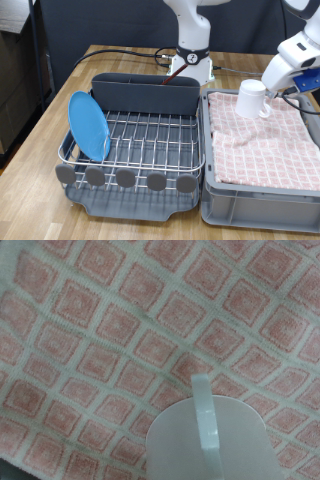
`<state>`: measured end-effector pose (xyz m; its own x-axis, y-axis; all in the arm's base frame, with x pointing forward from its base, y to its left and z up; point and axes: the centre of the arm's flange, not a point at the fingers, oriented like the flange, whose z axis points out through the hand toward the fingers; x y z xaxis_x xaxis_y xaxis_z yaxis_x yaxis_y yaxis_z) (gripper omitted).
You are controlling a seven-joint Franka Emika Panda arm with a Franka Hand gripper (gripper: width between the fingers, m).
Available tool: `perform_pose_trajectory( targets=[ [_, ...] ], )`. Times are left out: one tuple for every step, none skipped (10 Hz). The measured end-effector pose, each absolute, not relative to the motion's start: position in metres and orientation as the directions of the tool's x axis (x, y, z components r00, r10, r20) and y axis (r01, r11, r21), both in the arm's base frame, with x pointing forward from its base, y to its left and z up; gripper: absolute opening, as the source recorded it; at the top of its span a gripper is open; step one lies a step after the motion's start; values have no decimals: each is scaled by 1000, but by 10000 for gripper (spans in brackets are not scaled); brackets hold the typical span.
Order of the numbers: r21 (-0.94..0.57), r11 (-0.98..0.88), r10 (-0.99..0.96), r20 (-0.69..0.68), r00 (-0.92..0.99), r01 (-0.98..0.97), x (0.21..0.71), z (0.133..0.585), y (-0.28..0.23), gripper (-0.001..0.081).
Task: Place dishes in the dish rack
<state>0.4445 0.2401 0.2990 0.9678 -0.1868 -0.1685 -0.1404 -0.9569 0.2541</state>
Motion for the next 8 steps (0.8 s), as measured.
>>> perform_pose_trajectory(
  targets=[
    [256,-958,-177,-162,971,-132,442,293,239,803],
    [258,-958,-168,-160,973,-124,439,288,237,803],
    [261,-959,-155,-159,975,-110,437,283,235,803],
    [261,-960,-144,-163,976,-99,434,279,234,803],
    [257,-963,-131,-166,977,-86,432,275,231,803],
    [253,-965,-115,-169,979,-69,431,271,229,803],
    [249,-967,-101,-170,980,-57,430,267,226,803],
    [244,-968,-94,-170,981,-51,430,263,224,803]
  ],
)
